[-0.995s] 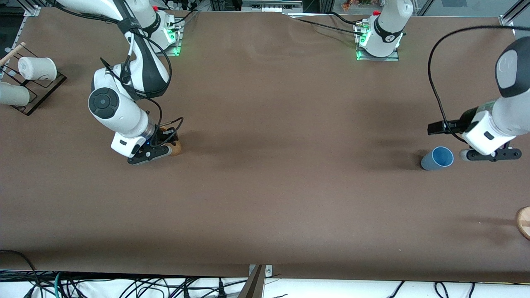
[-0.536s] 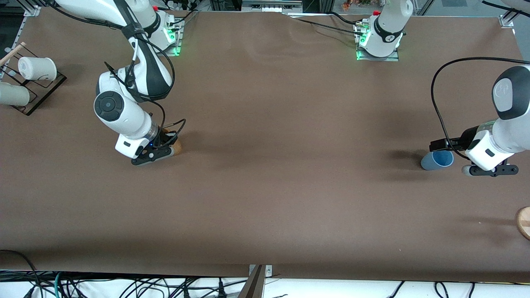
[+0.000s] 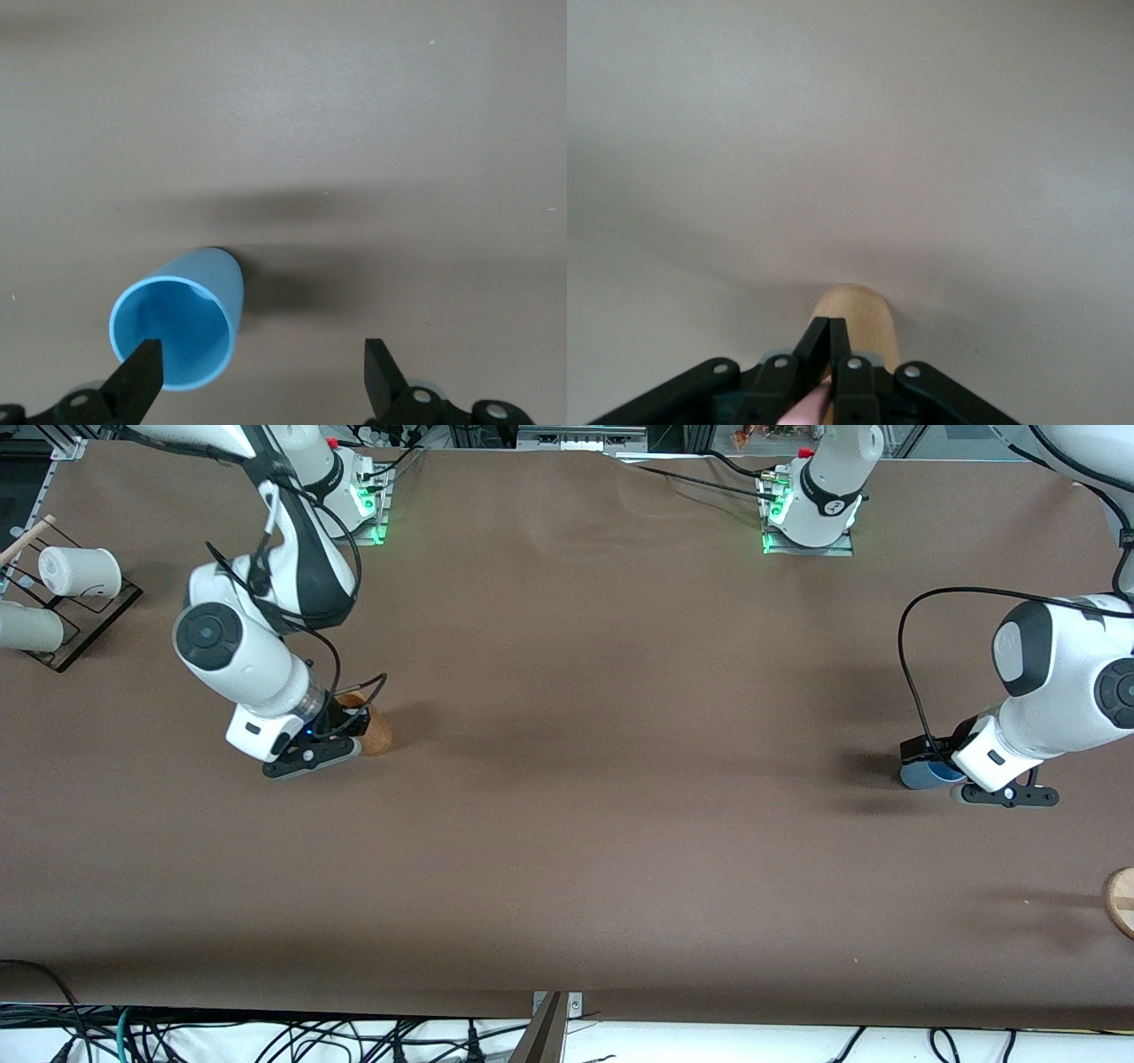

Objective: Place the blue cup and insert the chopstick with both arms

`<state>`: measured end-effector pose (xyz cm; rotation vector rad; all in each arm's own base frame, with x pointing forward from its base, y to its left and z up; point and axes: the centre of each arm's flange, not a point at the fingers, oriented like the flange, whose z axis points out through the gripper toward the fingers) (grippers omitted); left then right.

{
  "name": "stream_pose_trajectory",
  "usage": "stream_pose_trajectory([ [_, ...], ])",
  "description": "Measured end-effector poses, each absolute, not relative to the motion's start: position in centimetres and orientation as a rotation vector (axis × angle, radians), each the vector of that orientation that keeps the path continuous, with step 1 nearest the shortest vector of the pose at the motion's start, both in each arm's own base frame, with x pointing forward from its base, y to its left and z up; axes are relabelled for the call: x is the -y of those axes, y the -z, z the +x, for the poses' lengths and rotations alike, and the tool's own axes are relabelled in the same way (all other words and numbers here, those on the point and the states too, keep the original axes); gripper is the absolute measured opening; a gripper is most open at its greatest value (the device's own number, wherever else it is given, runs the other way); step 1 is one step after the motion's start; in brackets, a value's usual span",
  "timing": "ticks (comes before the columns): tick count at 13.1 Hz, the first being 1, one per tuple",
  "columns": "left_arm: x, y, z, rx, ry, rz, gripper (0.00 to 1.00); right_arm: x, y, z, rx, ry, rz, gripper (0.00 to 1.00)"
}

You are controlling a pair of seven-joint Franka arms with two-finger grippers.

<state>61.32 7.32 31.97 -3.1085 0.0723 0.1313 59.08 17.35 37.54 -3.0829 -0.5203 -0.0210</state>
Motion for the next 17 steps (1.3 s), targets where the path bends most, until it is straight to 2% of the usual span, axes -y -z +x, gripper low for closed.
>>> stream_pose_trajectory([
  [4, -10.0, -29.3, 60.9, -0.116, -0.113, -3.116, 1.00, -17.4, -50.2, 58.4, 0.534, -0.020, -3.081, 0.06],
  [6, -9.8, -28.7, 61.1, -0.122, -0.108, -3.118, 1.00, -17.2, -53.8, 57.8, 0.536, -0.026, -3.081, 0.06],
  [14, -9.6, -26.2, 61.4, -0.130, -0.096, -3.124, 1.00, -15.2, -56.7, 57.9, 0.501, 0.045, -3.085, 0.06],
  [17, -9.6, -25.9, 61.4, -0.131, -0.093, -3.125, 0.95, -15.5, -56.6, 57.8, 0.518, 0.041, -3.082, 0.06],
])
